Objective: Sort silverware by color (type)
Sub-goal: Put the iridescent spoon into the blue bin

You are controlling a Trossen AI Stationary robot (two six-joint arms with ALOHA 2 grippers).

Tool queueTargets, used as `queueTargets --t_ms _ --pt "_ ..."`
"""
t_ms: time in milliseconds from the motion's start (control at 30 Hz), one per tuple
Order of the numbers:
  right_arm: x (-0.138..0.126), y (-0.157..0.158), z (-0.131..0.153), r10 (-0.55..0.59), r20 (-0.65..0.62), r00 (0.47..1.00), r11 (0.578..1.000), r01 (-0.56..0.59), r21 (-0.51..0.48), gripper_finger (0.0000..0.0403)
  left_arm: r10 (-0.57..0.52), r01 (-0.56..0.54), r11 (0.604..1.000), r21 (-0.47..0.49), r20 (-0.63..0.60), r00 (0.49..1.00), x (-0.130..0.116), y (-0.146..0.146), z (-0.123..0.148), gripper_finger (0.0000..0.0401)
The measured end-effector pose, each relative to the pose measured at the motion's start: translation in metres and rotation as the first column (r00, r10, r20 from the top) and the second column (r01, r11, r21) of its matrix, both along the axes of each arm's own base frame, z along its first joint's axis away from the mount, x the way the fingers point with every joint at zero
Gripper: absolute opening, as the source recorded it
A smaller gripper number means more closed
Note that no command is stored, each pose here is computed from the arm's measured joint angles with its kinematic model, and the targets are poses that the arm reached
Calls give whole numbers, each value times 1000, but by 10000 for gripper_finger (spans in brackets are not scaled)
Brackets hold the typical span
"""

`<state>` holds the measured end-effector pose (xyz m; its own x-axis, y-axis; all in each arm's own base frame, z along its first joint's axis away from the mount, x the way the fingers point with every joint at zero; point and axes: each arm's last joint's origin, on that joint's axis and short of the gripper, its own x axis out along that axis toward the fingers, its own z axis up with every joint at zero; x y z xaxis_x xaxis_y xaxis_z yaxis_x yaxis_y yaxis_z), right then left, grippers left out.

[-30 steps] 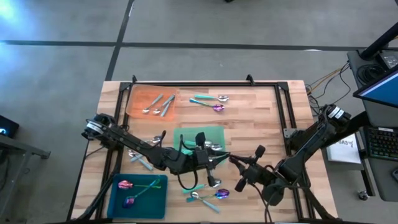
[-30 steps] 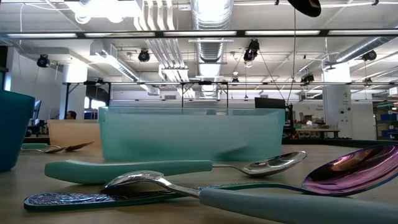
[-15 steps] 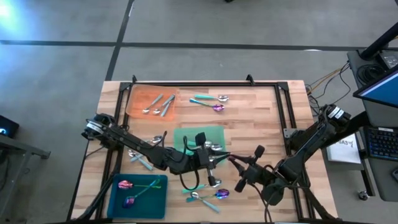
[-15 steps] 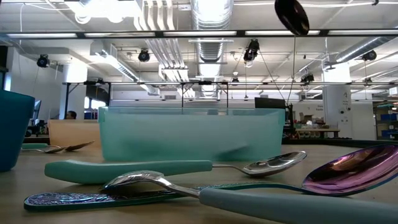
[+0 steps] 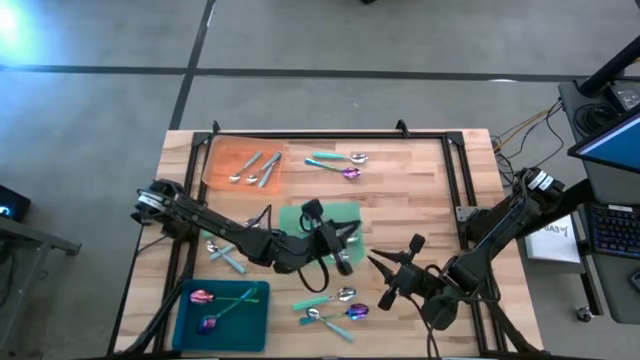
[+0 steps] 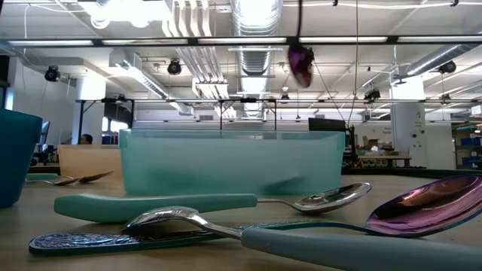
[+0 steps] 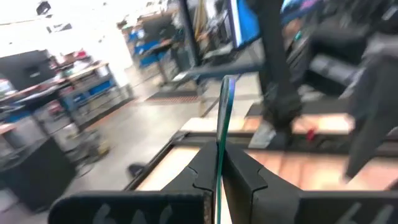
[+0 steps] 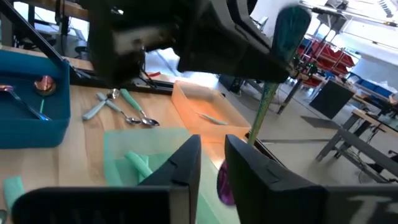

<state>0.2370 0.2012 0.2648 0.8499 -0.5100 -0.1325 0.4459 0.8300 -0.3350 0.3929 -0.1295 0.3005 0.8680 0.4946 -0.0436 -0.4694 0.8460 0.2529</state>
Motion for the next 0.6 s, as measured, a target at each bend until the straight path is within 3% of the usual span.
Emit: queueTargets --t_ms 200,333,600 --pt "0 0 0 0 -5 1000 1000 0 -5 127 -6 -1 998 -66 -111 994 -26 -5 8 0" --pt "0 0 0 -1 -5 1000 1000 0 -5 149 -84 60 988 -140 -173 981 -53 -21 16 0" --pt "0 0 -1 -1 -3 1000 1000 1 -1 147 -322 235 890 -391 -174 930 -113 -53 39 0"
